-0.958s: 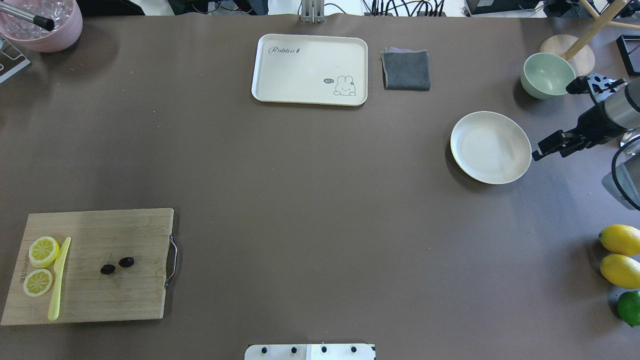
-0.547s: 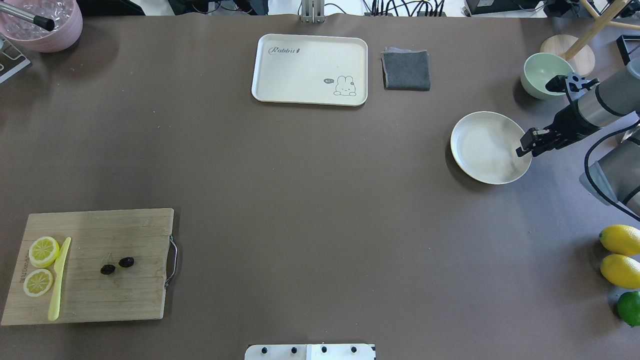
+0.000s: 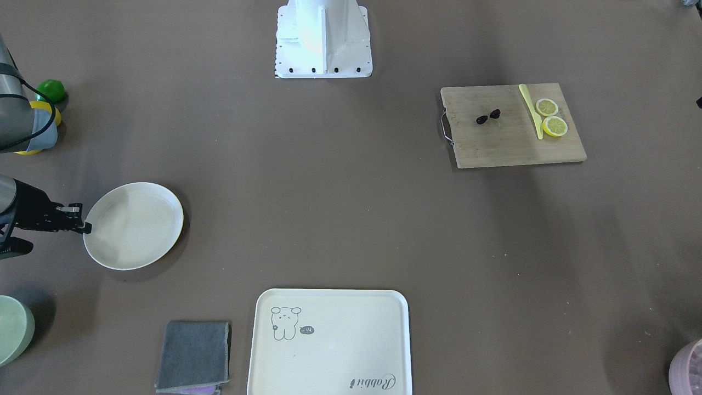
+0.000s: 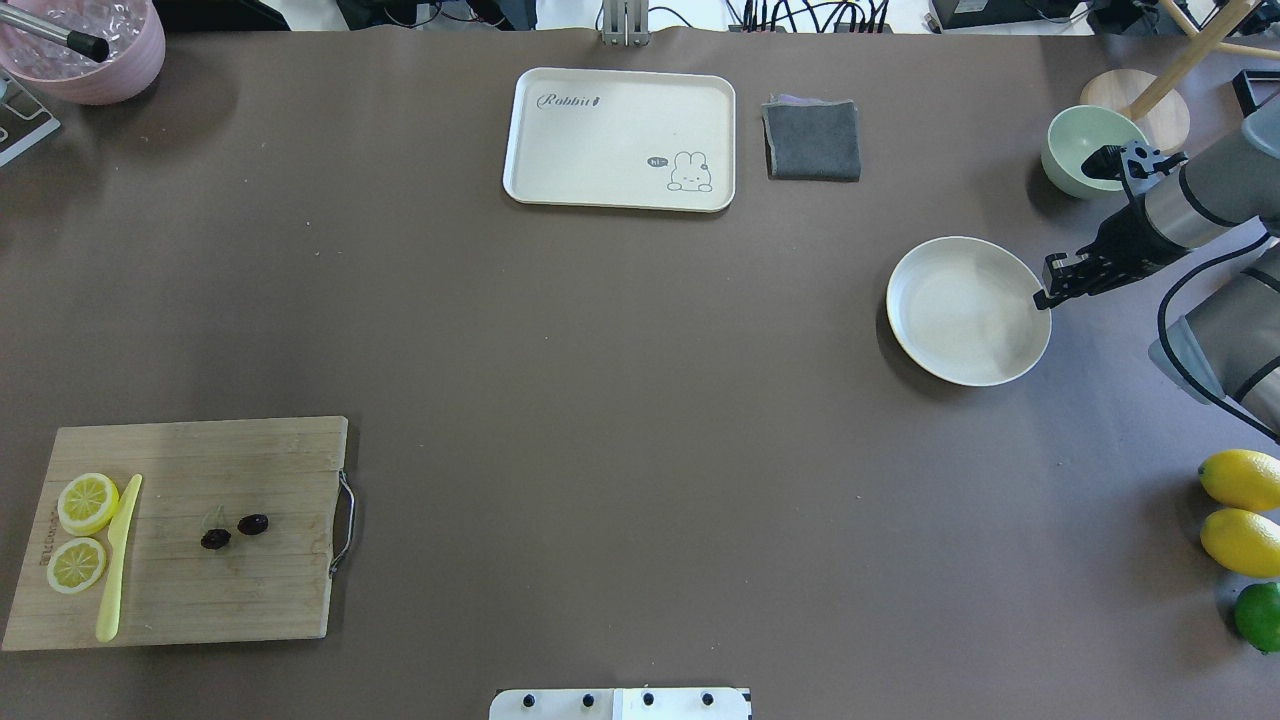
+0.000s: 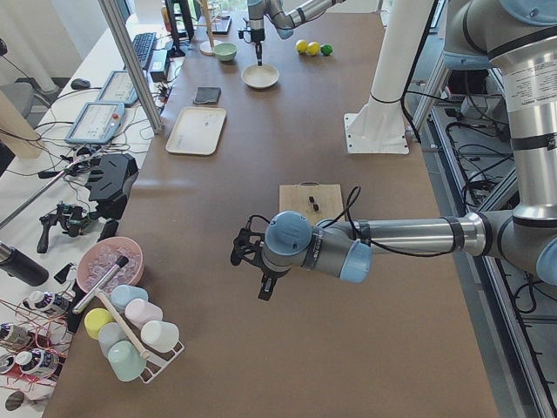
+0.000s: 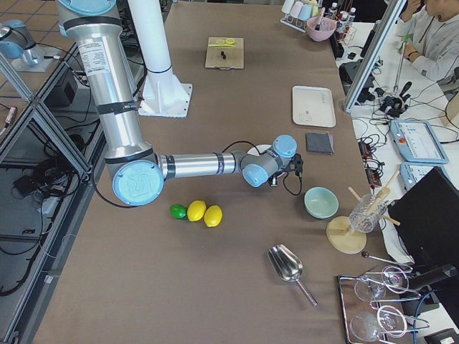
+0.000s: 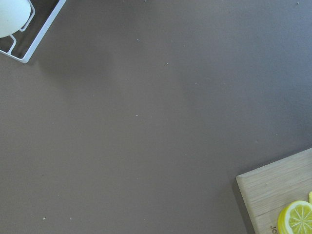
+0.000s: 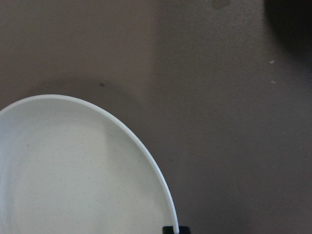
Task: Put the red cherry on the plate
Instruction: 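Slide the white plate to table center with right gripper while left arm reaches board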
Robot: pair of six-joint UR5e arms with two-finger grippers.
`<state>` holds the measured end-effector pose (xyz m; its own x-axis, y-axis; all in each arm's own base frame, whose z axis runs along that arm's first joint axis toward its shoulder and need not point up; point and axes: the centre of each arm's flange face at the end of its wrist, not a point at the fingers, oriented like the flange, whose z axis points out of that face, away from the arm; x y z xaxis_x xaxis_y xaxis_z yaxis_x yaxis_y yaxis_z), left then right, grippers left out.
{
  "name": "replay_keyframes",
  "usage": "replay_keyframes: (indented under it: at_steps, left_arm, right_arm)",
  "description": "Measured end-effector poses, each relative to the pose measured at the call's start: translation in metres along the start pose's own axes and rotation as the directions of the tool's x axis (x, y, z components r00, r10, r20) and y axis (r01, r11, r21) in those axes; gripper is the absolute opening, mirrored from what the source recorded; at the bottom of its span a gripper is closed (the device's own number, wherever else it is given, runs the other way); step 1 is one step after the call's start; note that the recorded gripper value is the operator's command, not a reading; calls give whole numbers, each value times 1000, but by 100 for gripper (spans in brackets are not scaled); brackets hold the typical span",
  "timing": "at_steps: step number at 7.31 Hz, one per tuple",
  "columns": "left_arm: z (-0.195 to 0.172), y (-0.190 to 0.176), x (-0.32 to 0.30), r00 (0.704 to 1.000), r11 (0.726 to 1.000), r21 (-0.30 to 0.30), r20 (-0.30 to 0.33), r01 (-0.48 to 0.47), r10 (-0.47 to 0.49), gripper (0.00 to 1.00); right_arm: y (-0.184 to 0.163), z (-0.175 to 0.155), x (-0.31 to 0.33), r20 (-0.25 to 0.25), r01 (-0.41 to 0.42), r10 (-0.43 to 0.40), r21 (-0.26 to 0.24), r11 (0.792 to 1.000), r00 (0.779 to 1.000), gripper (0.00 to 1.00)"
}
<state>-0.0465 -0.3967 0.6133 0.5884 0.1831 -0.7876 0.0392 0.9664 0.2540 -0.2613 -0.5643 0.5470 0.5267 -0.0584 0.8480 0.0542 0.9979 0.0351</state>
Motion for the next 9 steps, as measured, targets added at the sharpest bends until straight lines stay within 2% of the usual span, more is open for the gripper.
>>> replay_keyframes:
  at_steps: [2,3,5,6,9]
  left_arm:
    - [7,-14,62,987,987,12,-25,160,-159,98]
    - [21,-11,89,980,981,8,-27,195,-195,98]
    - [60,9,142,968,968,-6,-35,250,-250,98]
    - [87,24,173,962,963,-15,-33,269,-269,98]
    - [148,81,260,961,960,-29,8,278,-278,96]
  right_arm:
    - [0,19,-107,64,-61,63,-22,998,996,0]
    - [12,29,-163,93,-92,95,-35,995,991,0]
    - [58,48,-266,147,-144,152,-66,987,977,0]
    - [87,60,-310,163,-156,163,-56,986,973,0]
    - [141,96,-367,168,-132,136,-33,991,976,0]
